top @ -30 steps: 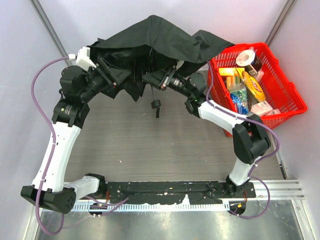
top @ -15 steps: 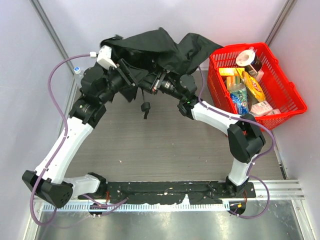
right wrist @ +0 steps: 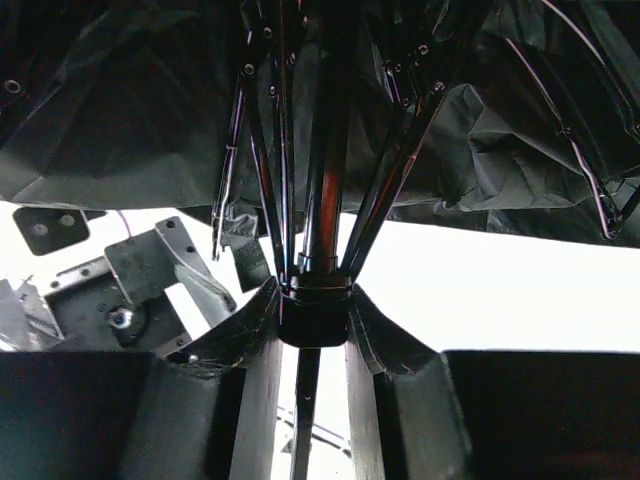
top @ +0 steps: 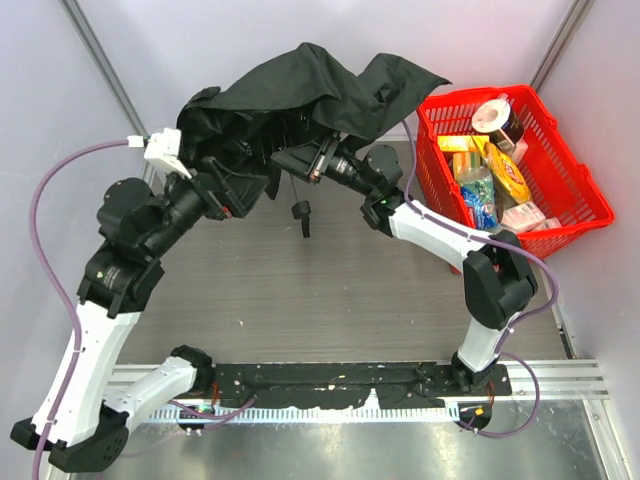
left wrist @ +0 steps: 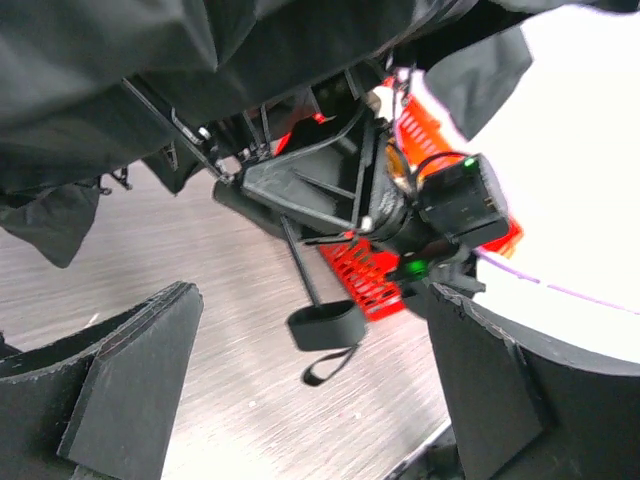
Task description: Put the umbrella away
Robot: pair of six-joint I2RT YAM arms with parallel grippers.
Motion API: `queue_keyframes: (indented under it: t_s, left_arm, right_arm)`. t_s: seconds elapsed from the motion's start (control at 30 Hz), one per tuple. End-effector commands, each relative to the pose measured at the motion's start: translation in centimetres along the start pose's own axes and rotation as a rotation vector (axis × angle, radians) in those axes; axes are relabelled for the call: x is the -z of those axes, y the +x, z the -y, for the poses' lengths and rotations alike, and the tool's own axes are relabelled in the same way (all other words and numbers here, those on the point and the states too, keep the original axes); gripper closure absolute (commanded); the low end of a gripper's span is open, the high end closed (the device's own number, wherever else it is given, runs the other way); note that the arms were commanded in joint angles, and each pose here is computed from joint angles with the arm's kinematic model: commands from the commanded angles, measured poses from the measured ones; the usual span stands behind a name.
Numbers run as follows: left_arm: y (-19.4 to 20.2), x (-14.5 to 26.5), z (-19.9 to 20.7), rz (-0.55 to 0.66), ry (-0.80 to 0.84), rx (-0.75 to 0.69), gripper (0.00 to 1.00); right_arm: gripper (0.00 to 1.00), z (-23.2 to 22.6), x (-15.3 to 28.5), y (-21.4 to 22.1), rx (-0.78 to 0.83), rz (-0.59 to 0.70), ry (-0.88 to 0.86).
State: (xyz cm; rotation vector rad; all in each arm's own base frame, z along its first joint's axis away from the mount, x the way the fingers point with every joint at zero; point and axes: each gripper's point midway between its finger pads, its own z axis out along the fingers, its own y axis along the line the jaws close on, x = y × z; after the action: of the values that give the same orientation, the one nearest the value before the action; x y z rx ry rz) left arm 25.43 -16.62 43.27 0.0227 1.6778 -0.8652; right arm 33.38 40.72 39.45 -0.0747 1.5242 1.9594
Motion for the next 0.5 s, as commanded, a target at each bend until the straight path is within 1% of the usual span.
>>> queue_keyframes:
  t_s: [0.0,0.1,0.13,0.23,0.27,0.33,0.4,0.47]
  left_arm:
    - [-1.9,-0.9,1.9,-0.013,0.047,0.015,0.0]
    - [-2.1,-3.1,1.8,-0.053,0.025,0.049,0.0]
    - [-2.6,-3.7,2.0,-0.04,0.034,0.059,0.04]
    - [-3.4,-5.9,1.9,0.031,0.063,0.098,0.31]
    - [-3.3,-6.6,1.0,0.042,0.024,0.099,0.43]
    - [-1.7,-8.6,-2.2,0.019,-0.094,0.089,0.63]
    - [1.0,-10.6,-4.9,-0.023,-0.152,0.09,0.74]
    - [3.6,-12.0,-5.7,-0.069,-0.124,0.094,0.85]
  right_arm:
    - [0.99,-7.5,0.8,-1.5,0.178,0.039,-0.171]
    - [0.99,-7.8,0.7,-1.5,0.177,0.038,-0.177]
    - [0.99,-8.0,0.6,-1.6,0.18,0.036,-0.182]
    - [0.99,-8.4,0.6,-1.1,0.182,0.026,-0.187]
    - [0.99,-8.5,0.7,-1.0,0.181,0.025,-0.186]
    - [0.99,-9.1,0.8,-0.8,0.181,0.025,-0.195]
    - [0.99,-9.9,0.8,-0.4,0.189,0.024,-0.206]
    - [0.99,-10.5,0.8,0.0,0.194,0.016,-0.218]
